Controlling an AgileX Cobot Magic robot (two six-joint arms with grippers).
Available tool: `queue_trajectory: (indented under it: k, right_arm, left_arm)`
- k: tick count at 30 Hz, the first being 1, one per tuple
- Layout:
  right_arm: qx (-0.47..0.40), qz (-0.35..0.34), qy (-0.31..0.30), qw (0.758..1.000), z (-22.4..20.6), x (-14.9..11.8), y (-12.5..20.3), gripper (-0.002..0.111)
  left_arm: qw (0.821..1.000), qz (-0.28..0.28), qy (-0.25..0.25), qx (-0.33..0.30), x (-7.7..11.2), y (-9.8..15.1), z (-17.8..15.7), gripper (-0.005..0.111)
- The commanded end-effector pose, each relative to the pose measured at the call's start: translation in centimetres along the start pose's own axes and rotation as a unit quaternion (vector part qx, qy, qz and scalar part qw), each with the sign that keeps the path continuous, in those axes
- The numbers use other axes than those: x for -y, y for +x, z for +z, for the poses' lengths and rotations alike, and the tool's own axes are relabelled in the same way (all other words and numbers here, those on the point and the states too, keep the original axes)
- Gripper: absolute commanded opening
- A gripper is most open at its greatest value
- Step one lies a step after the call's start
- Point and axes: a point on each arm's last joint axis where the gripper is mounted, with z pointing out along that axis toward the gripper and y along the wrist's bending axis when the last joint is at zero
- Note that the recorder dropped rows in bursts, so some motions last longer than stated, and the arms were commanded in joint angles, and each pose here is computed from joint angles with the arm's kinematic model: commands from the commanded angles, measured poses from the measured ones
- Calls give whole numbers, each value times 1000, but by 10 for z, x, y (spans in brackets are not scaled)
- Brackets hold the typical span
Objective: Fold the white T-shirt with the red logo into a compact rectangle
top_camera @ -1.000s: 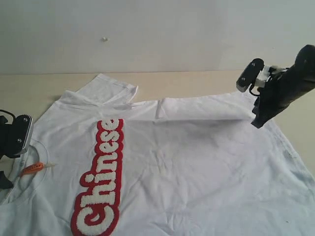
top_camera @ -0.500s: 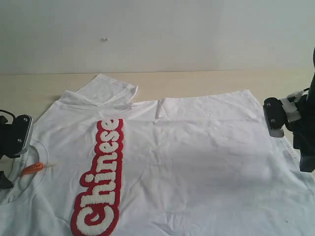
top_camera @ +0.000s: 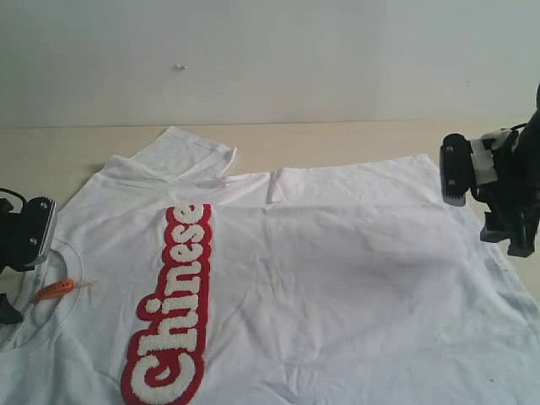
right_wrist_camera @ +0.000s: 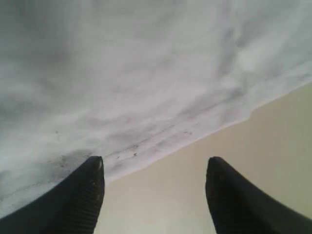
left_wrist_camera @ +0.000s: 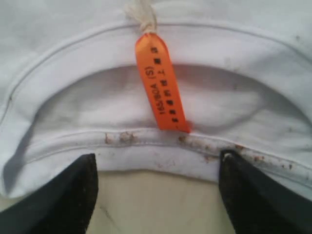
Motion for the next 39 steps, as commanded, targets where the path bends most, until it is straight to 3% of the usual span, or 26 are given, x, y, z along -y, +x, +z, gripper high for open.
queue_trajectory:
  k: [1, 4, 11, 15, 17, 25, 31, 39]
  right_arm:
    - [7, -2, 21, 1000, -9, 4, -1, 59]
    - [2, -5, 10, 1000, -7, 2, -1, 63]
    - [-9, -44, -17, 999, -5, -3, 1, 105]
    - [-29, -158, -137, 978, 3, -24, 8, 105]
    - [-30, -177, -160, 971, 8, -27, 9, 105]
    - [-38, -214, -64, 974, 13, -10, 8, 105]
    - [-34, -213, -45, 975, 13, -6, 7, 105]
    - [36, -147, -38, 988, 16, 8, 7, 105]
  left_arm:
    - [1000, -3, 7, -5, 6, 2, 21, 69]
    - [1000, -3, 7, -5, 6, 2, 21, 69]
    - [1000, -3, 7, -5, 6, 2, 21, 69]
    - [1000, -3, 7, -5, 6, 2, 21, 69]
    - [1000, -3, 7, -5, 6, 2, 21, 69]
    - [1000, -3, 4, -6, 5, 2, 21, 69]
    - [1000, -3, 4, -6, 5, 2, 21, 69]
    - [1000, -4, 6, -6, 6, 2, 21, 69]
